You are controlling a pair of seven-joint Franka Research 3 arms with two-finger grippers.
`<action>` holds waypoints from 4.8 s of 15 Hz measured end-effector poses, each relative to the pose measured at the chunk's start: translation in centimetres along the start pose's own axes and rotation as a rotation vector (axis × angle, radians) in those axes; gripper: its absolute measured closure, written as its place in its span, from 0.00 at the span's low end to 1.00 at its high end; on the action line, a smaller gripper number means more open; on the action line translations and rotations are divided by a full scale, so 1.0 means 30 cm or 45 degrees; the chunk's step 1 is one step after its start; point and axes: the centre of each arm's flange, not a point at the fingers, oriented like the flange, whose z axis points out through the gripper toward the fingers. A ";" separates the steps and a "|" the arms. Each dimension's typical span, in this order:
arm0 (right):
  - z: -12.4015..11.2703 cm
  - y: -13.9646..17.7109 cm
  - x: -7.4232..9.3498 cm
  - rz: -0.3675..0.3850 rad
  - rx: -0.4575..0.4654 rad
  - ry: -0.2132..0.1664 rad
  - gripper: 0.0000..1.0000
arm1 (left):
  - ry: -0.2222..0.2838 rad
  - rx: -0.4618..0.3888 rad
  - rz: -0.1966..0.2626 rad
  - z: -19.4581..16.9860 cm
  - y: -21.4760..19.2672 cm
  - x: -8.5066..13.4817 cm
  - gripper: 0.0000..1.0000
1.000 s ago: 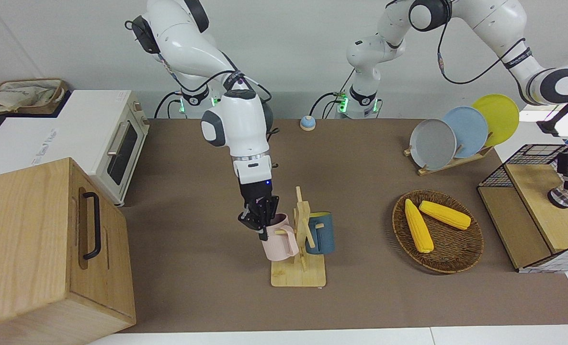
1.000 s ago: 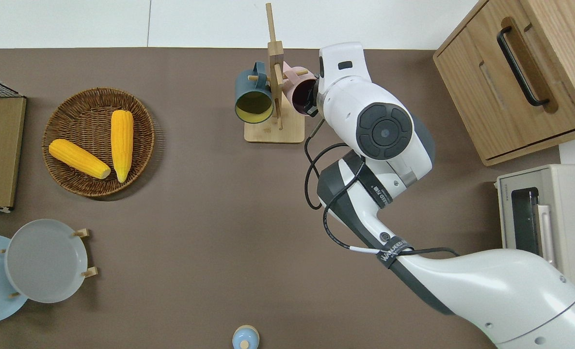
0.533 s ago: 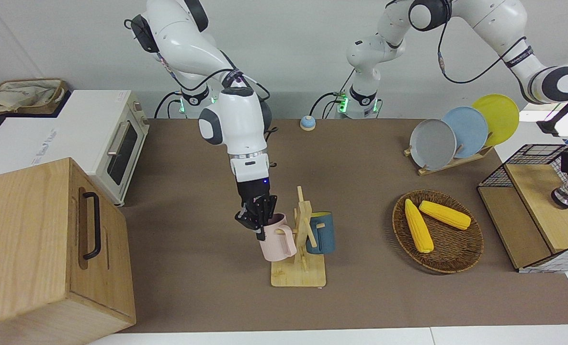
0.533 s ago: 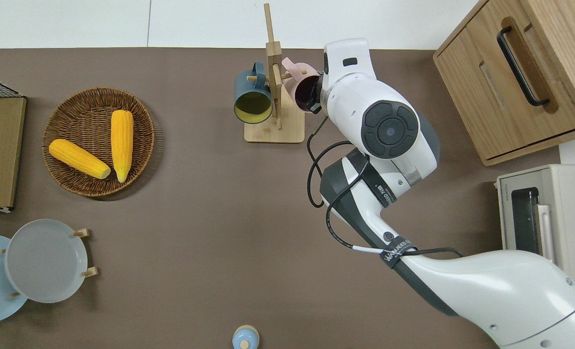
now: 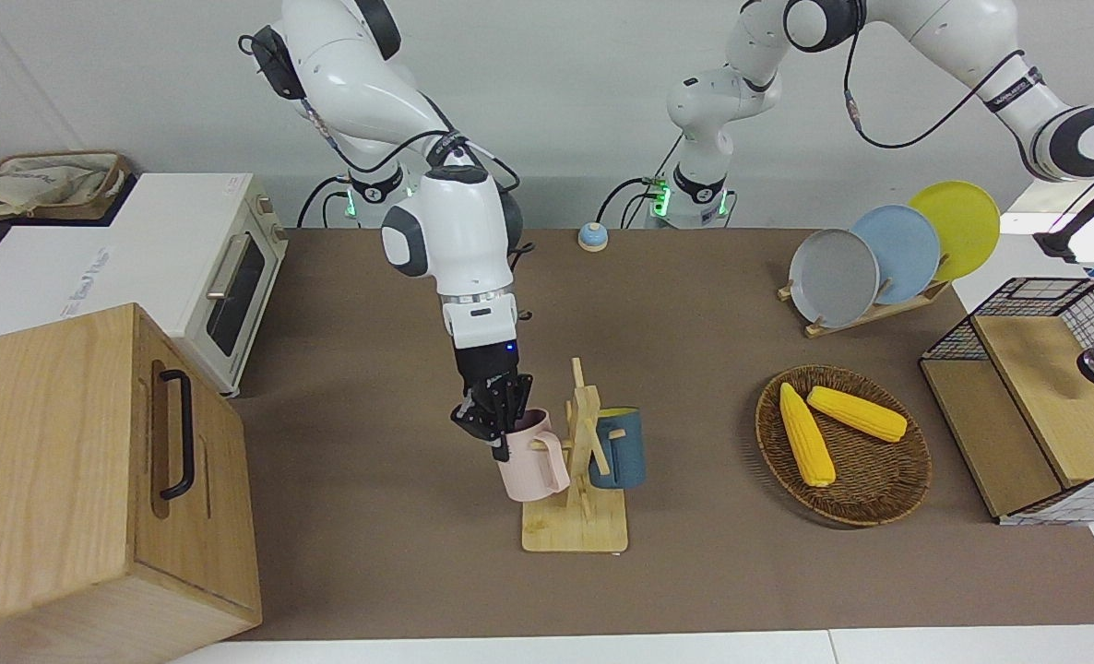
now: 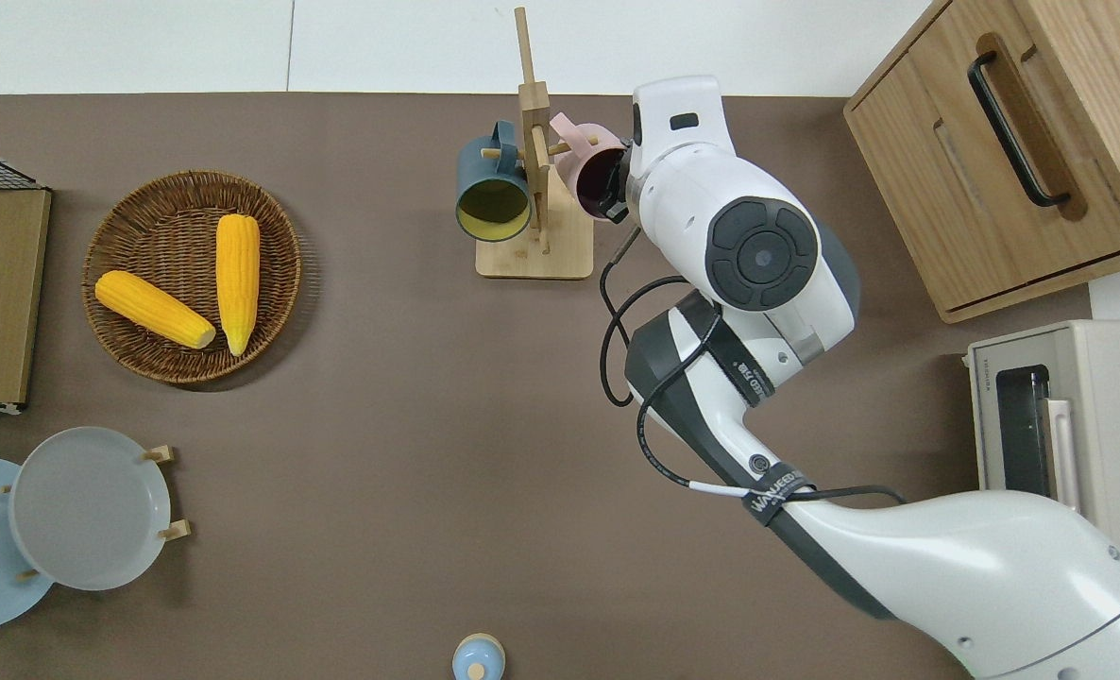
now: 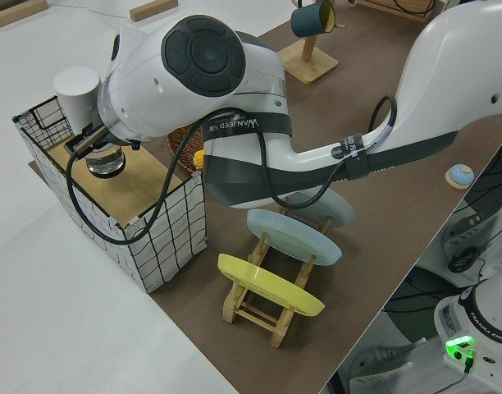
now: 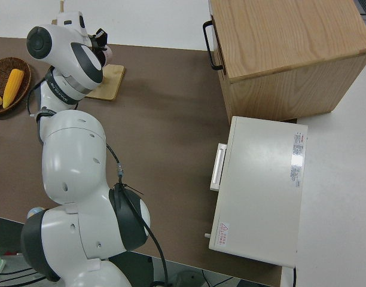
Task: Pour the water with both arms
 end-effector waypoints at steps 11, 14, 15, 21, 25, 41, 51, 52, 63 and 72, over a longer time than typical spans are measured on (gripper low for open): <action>-0.039 0.018 -0.043 0.002 -0.015 -0.027 0.95 | -0.018 -0.030 -0.001 -0.049 0.024 0.026 0.35; -0.057 0.041 -0.070 0.009 -0.027 -0.040 0.95 | -0.013 -0.028 0.001 -0.060 0.026 0.032 0.35; -0.065 0.051 -0.082 0.012 -0.032 -0.046 0.95 | -0.011 -0.028 0.002 -0.063 0.026 0.033 0.35; -0.134 0.141 -0.190 0.047 -0.075 -0.140 0.95 | -0.017 -0.040 -0.003 -0.074 0.028 0.034 0.35; -0.198 0.190 -0.221 0.065 -0.102 -0.207 0.95 | -0.052 -0.014 -0.004 -0.136 0.047 0.059 0.35; -0.470 0.295 -0.392 0.721 0.233 -0.468 0.95 | -0.238 -0.044 -0.064 -0.346 0.406 0.190 0.35; -0.549 0.040 -0.229 1.184 0.568 -0.567 0.95 | -0.318 -0.037 -0.037 -0.360 0.663 0.095 0.35; -0.559 -0.016 -0.190 1.216 0.580 -0.584 0.95 | -0.315 -0.042 -0.038 -0.359 0.690 0.075 0.35; -0.504 -0.434 0.039 1.383 0.697 -0.639 0.95 | -0.351 -0.033 0.037 -0.406 0.941 -0.130 0.35; -0.249 -0.741 0.109 1.354 0.662 -0.666 0.95 | -0.384 -0.033 0.058 -0.379 1.000 -0.369 0.35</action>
